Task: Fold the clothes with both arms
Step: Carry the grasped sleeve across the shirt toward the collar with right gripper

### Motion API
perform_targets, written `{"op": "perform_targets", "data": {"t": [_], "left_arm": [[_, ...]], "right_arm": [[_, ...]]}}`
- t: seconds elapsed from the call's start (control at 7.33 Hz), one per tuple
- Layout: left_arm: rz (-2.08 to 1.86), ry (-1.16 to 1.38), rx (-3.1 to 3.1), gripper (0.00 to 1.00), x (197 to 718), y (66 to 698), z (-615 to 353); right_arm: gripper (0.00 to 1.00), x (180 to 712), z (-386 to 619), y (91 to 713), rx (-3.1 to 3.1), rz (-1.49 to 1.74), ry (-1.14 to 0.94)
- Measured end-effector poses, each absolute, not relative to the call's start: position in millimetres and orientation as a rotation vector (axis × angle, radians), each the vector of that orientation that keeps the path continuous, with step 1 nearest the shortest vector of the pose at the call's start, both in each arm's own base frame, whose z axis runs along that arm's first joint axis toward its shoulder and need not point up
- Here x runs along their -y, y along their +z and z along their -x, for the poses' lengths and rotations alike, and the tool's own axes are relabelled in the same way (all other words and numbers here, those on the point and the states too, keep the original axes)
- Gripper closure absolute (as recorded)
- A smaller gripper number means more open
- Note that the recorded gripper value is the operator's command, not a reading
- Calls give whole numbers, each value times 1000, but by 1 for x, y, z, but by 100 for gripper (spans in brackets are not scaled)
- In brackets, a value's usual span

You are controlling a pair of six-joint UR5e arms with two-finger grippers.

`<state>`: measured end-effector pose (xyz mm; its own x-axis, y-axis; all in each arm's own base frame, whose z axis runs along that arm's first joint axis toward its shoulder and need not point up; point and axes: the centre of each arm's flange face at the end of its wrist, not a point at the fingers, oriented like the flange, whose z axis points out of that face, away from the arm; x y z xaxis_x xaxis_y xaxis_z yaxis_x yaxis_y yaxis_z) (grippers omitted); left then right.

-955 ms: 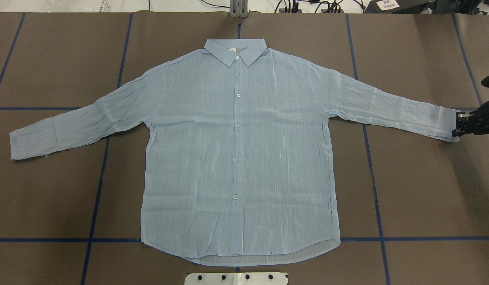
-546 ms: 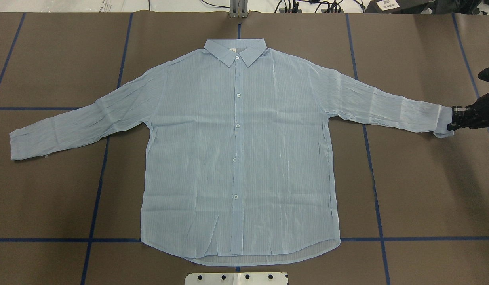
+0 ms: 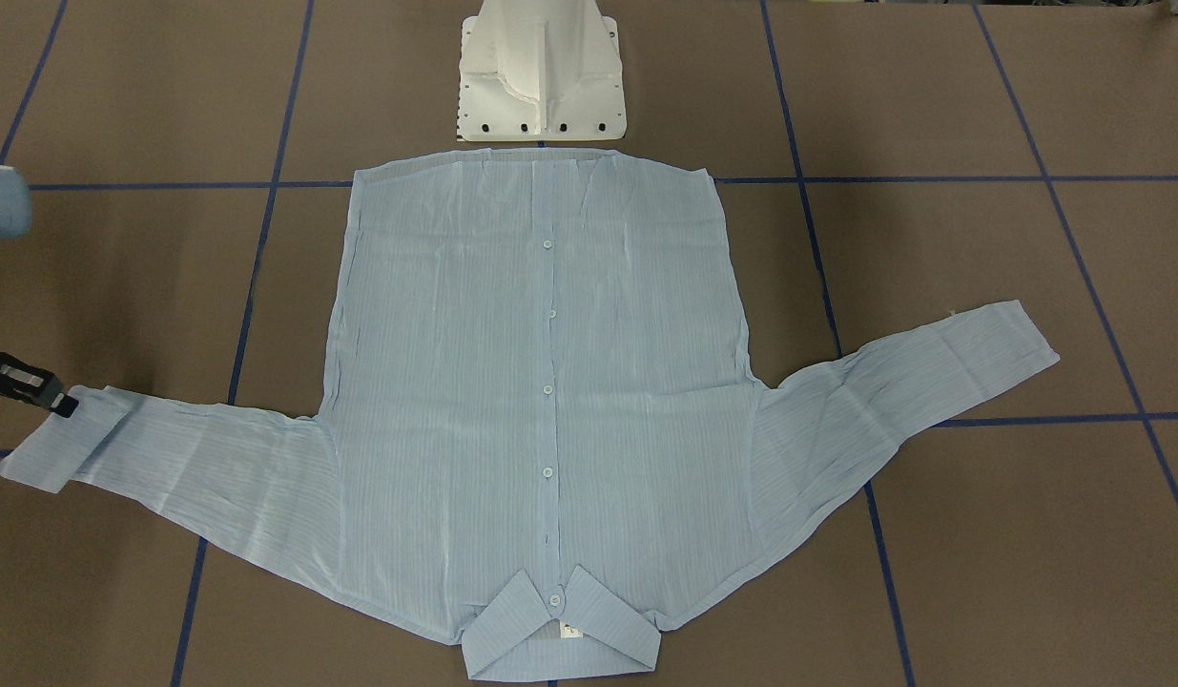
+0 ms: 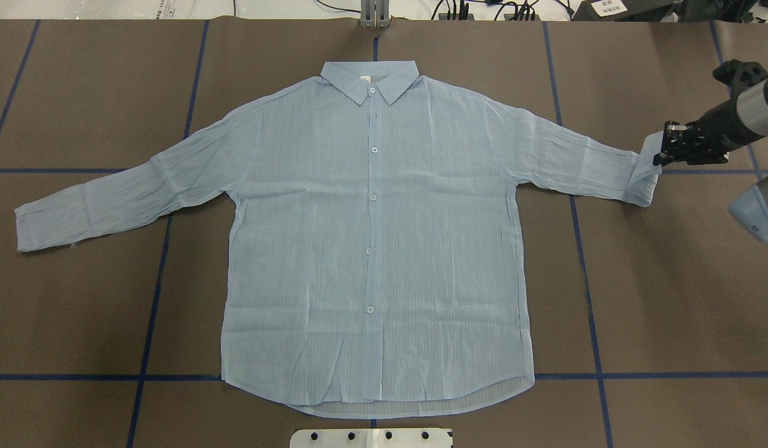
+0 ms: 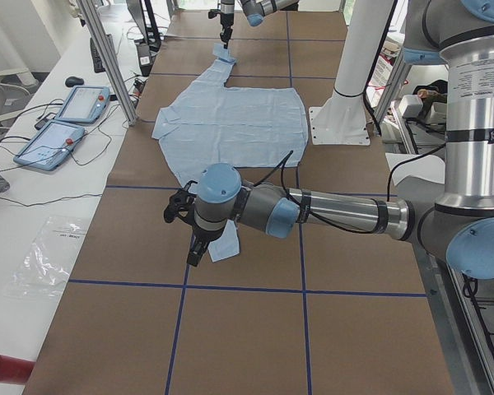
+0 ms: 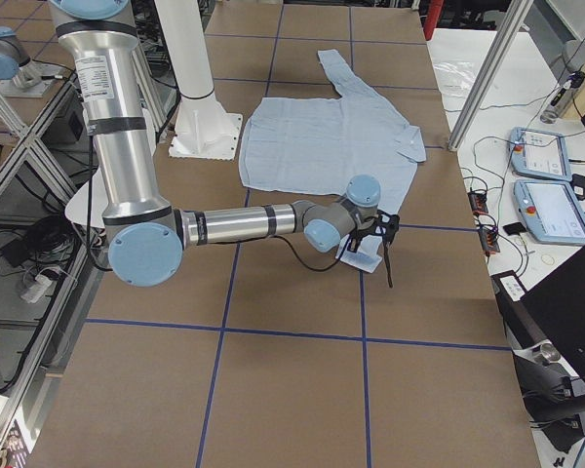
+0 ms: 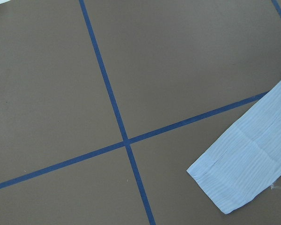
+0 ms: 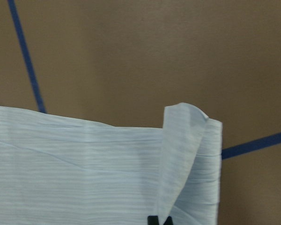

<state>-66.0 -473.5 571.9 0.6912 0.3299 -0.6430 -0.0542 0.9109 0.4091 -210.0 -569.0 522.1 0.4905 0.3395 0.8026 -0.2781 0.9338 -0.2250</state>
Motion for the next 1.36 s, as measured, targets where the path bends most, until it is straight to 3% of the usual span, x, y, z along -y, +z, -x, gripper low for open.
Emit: {"op": "perform_targets", "data": {"t": [0.82, 1.36], "left_arm": [[-400, 234, -802, 0, 474, 567, 64], [-406, 238, -803, 0, 473, 565, 64]], "right_arm": [[100, 614, 434, 269, 1033, 171, 648], [100, 601, 545, 157, 1067, 146, 706]]}}
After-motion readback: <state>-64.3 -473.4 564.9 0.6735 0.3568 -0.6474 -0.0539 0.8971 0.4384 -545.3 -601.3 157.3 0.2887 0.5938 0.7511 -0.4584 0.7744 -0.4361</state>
